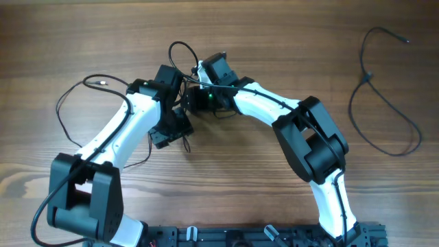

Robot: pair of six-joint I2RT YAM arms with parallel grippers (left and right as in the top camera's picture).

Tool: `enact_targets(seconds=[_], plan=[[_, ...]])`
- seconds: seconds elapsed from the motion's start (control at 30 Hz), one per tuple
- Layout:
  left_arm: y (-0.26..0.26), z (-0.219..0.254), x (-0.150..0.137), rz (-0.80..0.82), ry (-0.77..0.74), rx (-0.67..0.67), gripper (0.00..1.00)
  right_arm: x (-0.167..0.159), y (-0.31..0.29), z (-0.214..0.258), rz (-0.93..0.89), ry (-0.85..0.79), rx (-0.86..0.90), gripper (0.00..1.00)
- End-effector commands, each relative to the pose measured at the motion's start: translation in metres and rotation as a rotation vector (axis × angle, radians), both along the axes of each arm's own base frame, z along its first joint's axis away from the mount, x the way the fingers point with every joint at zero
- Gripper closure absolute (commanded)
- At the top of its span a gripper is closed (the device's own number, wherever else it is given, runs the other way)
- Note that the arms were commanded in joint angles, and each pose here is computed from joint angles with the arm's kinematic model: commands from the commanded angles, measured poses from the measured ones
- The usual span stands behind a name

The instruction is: Untangle cables

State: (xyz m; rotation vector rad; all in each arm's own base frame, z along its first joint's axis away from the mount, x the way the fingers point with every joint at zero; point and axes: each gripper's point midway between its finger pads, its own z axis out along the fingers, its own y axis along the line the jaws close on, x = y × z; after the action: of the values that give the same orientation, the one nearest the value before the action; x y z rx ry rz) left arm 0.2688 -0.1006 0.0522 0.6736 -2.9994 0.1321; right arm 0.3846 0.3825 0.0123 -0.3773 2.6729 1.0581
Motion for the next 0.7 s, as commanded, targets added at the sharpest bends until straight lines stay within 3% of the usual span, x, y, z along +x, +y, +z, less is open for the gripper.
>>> enact_targets(seconds=[0.0,0.07,0.13,0.2,0.27,0.47,0.67], plan=[[0.0,-0.007,0.003,-0.005,-0.015,0.0,0.57,-0.005,0.003,0.009,0.022,-0.012,0.009,0.55],[0.002,-0.007,0.006,-0.005,-0.03,0.011,0.74,-0.005,0.003,0.009,0.023,-0.01,0.008,0.56],[0.01,-0.008,0.01,-0.005,-0.051,0.062,0.84,-0.011,0.006,0.011,0.047,0.008,0.03,0.75],[0.024,-0.008,0.013,-0.005,-0.07,0.14,0.91,-0.015,0.012,0.018,0.081,0.022,0.081,0.82],[0.034,-0.007,0.015,-0.006,-0.081,0.197,0.96,-0.013,0.016,0.027,0.1,0.014,0.133,0.81],[0.034,-0.007,0.018,-0.004,-0.097,0.202,0.96,-0.011,0.014,0.028,0.097,0.021,0.14,0.8],[0.034,-0.007,0.019,-0.003,-0.1,0.2,0.94,0.002,-0.004,0.015,0.025,0.008,0.055,0.59]])
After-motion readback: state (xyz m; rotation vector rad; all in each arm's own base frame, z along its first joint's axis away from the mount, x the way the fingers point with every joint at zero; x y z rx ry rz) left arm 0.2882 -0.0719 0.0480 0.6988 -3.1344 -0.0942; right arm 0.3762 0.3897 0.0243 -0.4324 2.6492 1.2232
